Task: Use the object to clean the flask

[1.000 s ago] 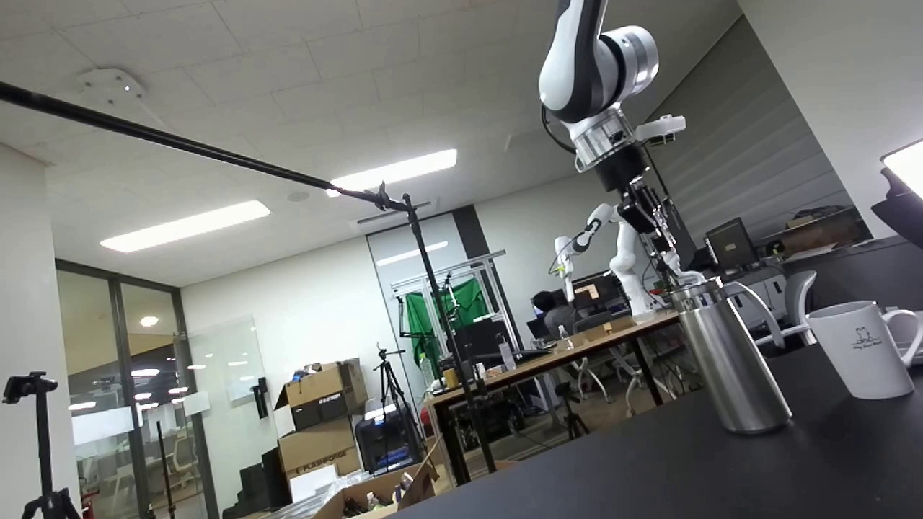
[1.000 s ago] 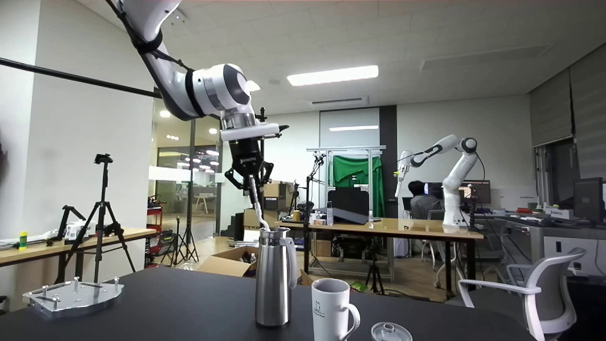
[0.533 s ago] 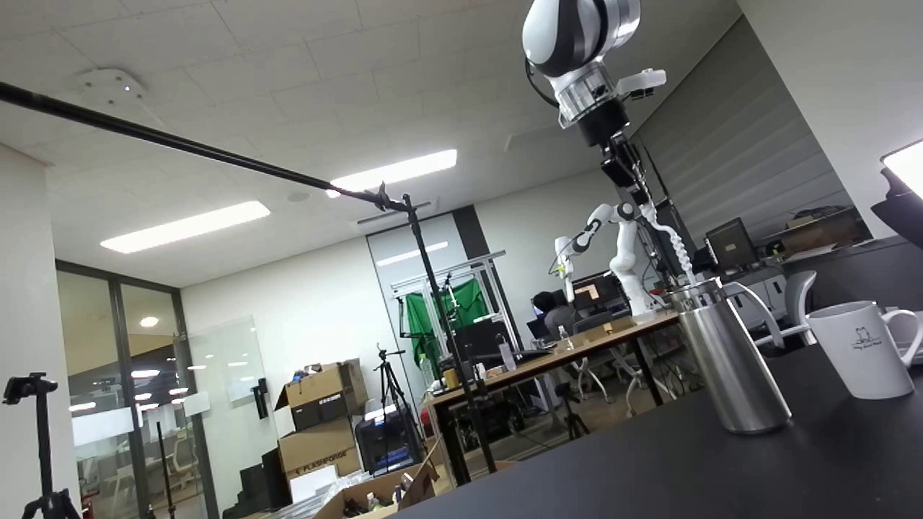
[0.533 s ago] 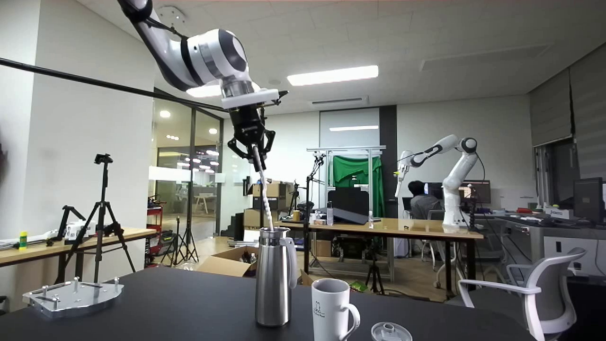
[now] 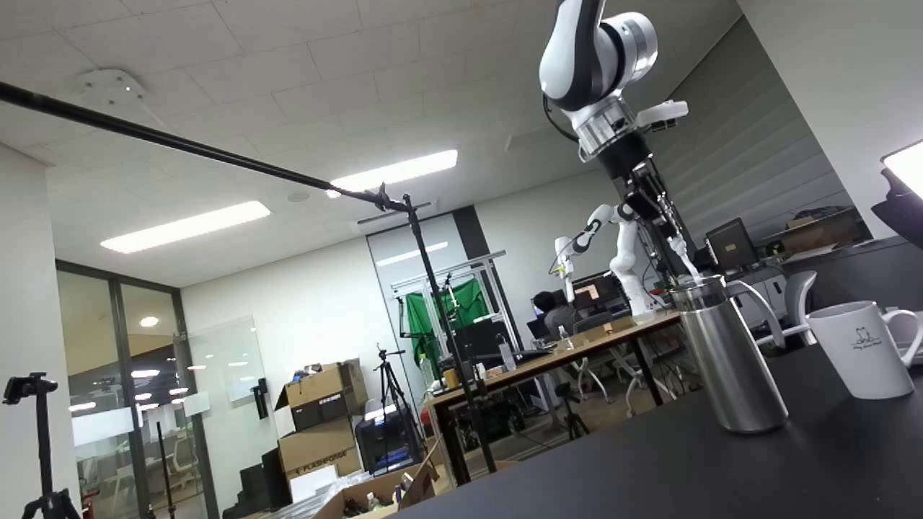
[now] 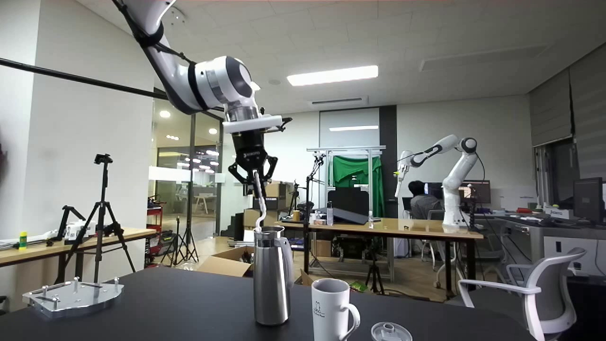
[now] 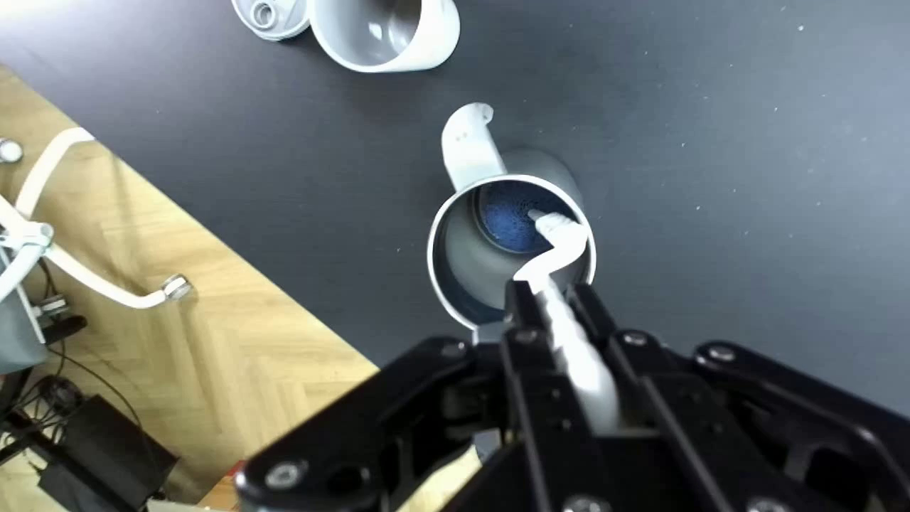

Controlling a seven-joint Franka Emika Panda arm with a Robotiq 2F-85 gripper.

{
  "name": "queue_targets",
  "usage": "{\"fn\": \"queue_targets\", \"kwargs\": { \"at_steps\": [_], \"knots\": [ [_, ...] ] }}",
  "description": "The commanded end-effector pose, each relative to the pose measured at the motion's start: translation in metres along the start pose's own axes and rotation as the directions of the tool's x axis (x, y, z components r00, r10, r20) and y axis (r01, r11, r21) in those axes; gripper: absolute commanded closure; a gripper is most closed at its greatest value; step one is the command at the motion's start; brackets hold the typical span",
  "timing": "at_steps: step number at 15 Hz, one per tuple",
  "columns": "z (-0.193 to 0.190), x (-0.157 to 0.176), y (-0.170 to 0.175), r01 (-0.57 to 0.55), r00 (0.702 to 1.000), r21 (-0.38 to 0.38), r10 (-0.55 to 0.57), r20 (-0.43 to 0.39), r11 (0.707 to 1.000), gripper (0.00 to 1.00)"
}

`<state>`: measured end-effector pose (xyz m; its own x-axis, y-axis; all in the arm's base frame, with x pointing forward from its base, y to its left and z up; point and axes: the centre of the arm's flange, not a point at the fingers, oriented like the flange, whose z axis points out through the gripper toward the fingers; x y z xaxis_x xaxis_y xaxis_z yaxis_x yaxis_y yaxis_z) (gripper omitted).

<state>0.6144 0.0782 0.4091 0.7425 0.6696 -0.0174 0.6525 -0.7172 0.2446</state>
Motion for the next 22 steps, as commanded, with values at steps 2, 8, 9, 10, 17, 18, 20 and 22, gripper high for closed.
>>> {"fn": "queue_targets", "kwargs": {
  "at_steps": [2,8,9,10,17,18,20,22],
  "knots": [
    [0.027,0.006,-0.009,-0.015,0.999,0.024,0.014,0.031,1.0,0.96],
    [-0.028,0.007,-0.001,-0.016,1.0,-0.018,0.015,-0.027,1.0,0.96],
    [-0.039,0.005,0.002,-0.02,0.999,-0.03,0.019,-0.041,0.999,0.96],
    [-0.05,0.003,0.005,-0.023,0.998,-0.043,0.021,-0.051,0.999,0.96],
    [-0.079,-0.005,0.007,-0.01,0.999,-0.073,0.006,-0.051,0.997,0.32],
    [-0.081,-0.006,0.006,-0.002,0.999,-0.069,-0.001,-0.051,0.998,0.26],
    [-0.085,-0.009,0.004,0.018,0.999,-0.057,-0.021,-0.042,0.998,0.12],
    [-0.072,-0.003,0.005,0.01,0.999,-0.059,-0.013,-0.051,0.998,0.23]
  ]
}}
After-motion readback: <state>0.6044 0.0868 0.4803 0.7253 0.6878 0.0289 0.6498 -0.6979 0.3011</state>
